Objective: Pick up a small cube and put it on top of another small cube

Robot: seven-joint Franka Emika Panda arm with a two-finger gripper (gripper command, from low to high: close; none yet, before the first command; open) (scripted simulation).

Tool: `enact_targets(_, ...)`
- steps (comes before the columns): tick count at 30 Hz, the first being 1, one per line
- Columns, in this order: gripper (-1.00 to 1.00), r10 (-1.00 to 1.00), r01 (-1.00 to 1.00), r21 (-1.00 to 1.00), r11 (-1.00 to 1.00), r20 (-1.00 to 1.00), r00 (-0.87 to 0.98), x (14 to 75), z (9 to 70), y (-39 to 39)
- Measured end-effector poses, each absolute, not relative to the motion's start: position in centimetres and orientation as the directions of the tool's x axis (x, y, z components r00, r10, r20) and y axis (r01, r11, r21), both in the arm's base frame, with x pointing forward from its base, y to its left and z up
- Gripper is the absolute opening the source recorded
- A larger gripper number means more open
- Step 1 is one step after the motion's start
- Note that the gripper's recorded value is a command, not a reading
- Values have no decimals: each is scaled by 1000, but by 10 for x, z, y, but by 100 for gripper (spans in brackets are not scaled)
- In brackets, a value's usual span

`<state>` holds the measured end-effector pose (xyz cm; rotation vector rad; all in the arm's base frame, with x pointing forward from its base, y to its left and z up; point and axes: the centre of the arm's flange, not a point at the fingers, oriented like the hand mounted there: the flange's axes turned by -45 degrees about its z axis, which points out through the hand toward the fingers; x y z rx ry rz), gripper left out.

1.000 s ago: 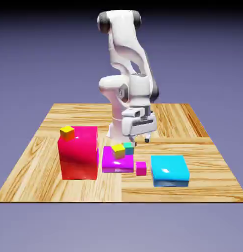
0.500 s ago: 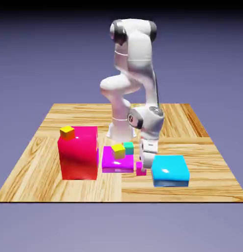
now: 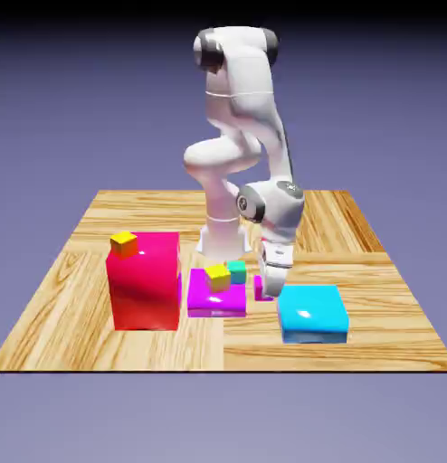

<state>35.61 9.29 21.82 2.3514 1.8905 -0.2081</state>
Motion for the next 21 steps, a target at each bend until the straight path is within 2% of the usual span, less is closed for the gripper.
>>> enact_targets(5, -100, 807, 821, 6, -571, -176, 563, 352, 262, 46)
enact_targets(10, -100, 537, 545, -1, -838, -179, 825, 333, 304, 1)
enact_targets(12, -100, 478, 486, -3, -874, -181, 859, 329, 311, -6)
enact_targets(17, -100, 478, 486, -1, -874, -182, 859, 323, 252, -10)
enact_targets(18, 100, 478, 486, -1, -874, -181, 859, 321, 242, -11)
enact_targets(21, 100, 478, 486, 1, -874, -182, 859, 323, 253, -10)
